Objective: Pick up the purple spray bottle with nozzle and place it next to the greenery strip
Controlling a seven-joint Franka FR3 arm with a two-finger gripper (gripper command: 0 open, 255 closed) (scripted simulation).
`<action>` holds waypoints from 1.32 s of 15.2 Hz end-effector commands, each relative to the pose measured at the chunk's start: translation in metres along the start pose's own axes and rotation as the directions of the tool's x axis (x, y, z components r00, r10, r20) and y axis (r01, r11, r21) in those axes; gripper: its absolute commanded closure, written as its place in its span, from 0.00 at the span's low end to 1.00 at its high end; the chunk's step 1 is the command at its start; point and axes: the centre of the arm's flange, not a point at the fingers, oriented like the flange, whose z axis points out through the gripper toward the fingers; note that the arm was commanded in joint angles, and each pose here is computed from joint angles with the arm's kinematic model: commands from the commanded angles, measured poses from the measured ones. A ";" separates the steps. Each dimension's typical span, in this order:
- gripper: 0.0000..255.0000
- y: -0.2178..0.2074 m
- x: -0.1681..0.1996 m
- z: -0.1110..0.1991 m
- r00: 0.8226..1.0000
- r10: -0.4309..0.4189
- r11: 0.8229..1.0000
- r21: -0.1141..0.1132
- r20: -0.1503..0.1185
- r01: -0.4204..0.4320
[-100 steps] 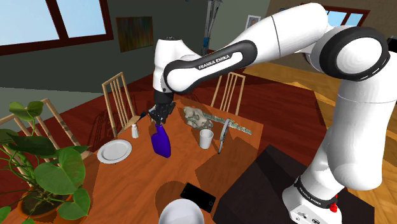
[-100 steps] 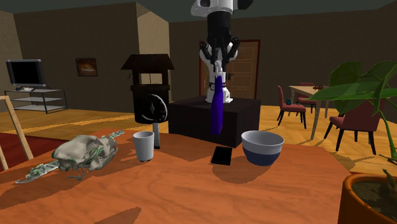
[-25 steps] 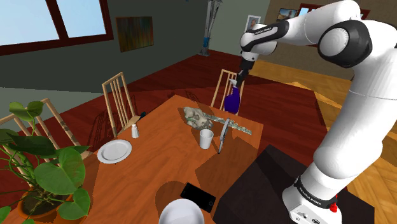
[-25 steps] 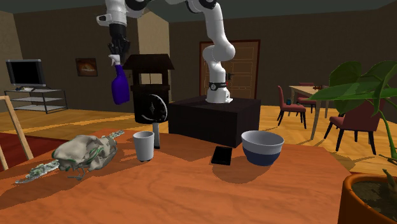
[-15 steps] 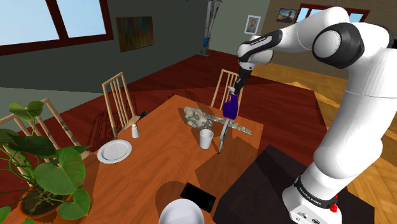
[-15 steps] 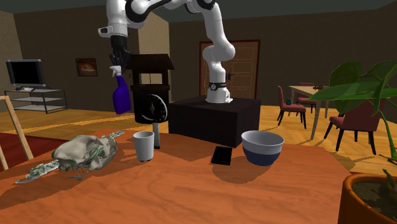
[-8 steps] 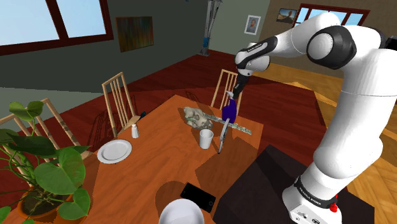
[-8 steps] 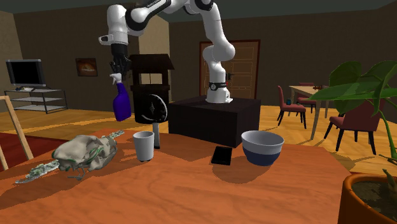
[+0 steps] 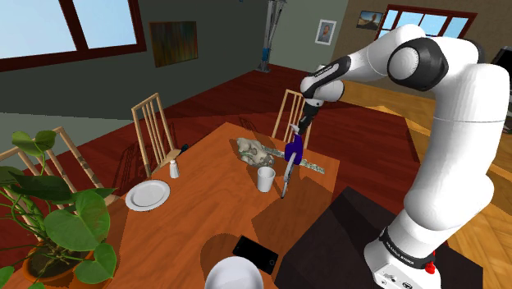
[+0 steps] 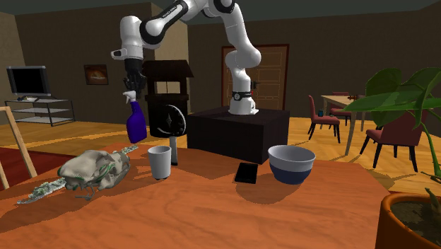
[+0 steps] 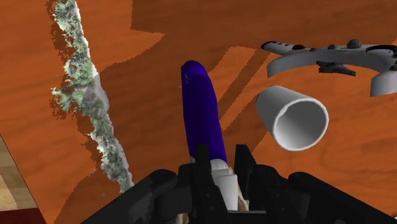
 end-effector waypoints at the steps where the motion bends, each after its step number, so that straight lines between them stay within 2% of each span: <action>1: 1.00 0.000 -0.002 0.011 1.000 0.000 1.000 0.000 -0.001 0.000; 20: 1.00 0.008 -0.010 0.109 1.000 0.000 1.000 0.000 -0.001 0.000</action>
